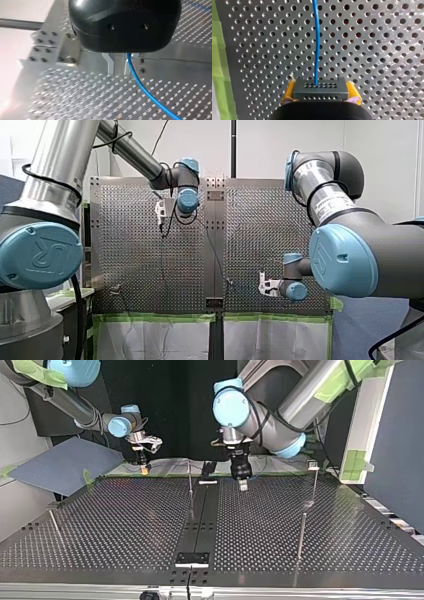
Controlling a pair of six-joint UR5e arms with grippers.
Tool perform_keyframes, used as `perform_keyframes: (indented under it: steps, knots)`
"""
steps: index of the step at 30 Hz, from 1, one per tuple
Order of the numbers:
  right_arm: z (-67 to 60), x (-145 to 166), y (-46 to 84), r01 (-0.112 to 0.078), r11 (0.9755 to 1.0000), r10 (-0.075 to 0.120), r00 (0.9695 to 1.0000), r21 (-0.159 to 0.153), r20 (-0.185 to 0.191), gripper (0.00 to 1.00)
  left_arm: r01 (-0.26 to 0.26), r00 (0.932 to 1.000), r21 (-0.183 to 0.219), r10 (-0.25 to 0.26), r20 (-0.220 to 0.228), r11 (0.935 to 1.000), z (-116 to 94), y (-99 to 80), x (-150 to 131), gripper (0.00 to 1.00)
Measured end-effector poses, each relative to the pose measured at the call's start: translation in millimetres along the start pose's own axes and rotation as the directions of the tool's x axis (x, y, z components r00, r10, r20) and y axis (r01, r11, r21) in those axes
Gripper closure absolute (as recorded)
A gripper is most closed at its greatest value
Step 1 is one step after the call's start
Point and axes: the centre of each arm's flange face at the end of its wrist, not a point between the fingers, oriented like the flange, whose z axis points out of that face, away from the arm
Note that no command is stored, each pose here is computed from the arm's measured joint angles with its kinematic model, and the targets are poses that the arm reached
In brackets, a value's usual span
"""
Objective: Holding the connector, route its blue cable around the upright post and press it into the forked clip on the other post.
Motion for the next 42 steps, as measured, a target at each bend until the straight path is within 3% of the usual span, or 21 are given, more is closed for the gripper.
perform_keyframes:
  steps: [9, 17, 23, 34, 42]
  knots:
    - [0.0, 0.0, -0.3, 0.0, 1.0, 0.0, 1.0, 0.001, 0.0, 0.91, 0.054, 0.9964, -0.052, -0.051, 0.069, 0.9971, -3.7, 18.7, -47.3, 0.79]
    - [-0.1, -0.1, -0.4, 0.0, 1.0, 0.0, 1.0, 0.001, 0.001, 0.91, 0.106, 0.9861, -0.051, -0.098, 0.134, 0.993, -6.6, 35.4, -90.4, 0.79]
    - [-0.8, -1.0, -0.5, 0.0, 1.0, 0.0, 1.0, 0.001, 0.008, 0.91, 0.147, 0.9757, -0.061, -0.135, 0.173, 0.9872, -3.8, 56.3, -119.2, 0.79]
    - [-0.9, -1.0, -0.5, 0.002, 1.0, -0.002, 1.0, 0.001, 0.009, 0.91, 0.196, 0.9522, -0.041, -0.181, 0.246, 0.9797, 4.1, 93.0, -165.5, 0.79]
    - [-0.7, -0.7, -0.9, 0.003, 1.0, -0.003, 1.0, 0.001, 0.007, 0.91, 0.191, 0.9512, -0.038, -0.175, 0.254, 0.9809, 28.7, 110.9, -167.2, 0.79]
